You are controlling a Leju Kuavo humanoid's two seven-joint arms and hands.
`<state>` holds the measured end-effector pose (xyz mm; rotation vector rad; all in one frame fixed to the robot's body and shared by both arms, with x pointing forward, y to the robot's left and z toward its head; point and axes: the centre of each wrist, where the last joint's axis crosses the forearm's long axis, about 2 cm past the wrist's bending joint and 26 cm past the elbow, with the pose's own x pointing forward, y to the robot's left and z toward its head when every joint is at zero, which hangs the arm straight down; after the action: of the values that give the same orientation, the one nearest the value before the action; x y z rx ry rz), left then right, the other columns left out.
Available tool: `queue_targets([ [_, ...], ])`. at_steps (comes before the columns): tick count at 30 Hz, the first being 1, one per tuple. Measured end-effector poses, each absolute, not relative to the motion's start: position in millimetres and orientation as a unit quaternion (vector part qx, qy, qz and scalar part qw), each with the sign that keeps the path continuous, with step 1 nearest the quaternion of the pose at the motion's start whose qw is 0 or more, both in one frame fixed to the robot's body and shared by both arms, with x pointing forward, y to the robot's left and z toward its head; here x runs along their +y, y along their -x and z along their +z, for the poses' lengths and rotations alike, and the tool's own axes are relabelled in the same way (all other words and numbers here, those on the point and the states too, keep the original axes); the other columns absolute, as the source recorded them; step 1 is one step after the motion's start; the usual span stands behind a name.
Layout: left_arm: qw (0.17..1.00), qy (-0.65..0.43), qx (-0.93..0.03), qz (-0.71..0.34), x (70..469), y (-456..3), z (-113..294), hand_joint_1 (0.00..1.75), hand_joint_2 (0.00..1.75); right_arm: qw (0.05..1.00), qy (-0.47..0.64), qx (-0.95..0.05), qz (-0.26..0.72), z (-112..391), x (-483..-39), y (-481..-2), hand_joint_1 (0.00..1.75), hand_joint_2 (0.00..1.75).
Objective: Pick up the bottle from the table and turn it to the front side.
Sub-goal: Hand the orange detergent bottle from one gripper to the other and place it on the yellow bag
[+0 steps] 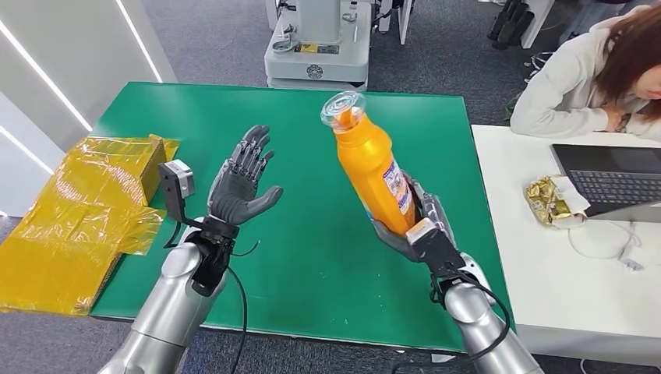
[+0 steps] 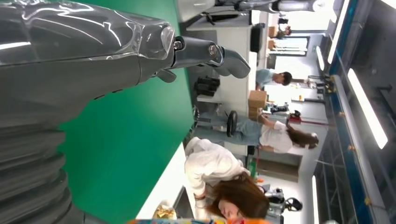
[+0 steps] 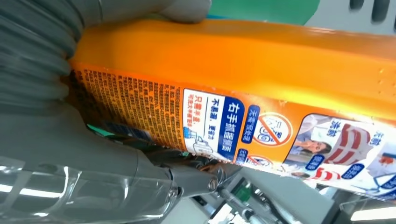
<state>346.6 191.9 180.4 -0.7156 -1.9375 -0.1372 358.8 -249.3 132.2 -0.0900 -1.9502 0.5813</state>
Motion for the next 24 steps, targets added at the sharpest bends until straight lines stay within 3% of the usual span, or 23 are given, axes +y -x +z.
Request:
queue_targets([
  [24,0.468,0.34,-0.811,-0.087,190.3,-348.6,218.1,0.0,1.75,0.515,0.01,-0.803,0.3,146.4,-209.8,-373.4,1.75,1.75],
])
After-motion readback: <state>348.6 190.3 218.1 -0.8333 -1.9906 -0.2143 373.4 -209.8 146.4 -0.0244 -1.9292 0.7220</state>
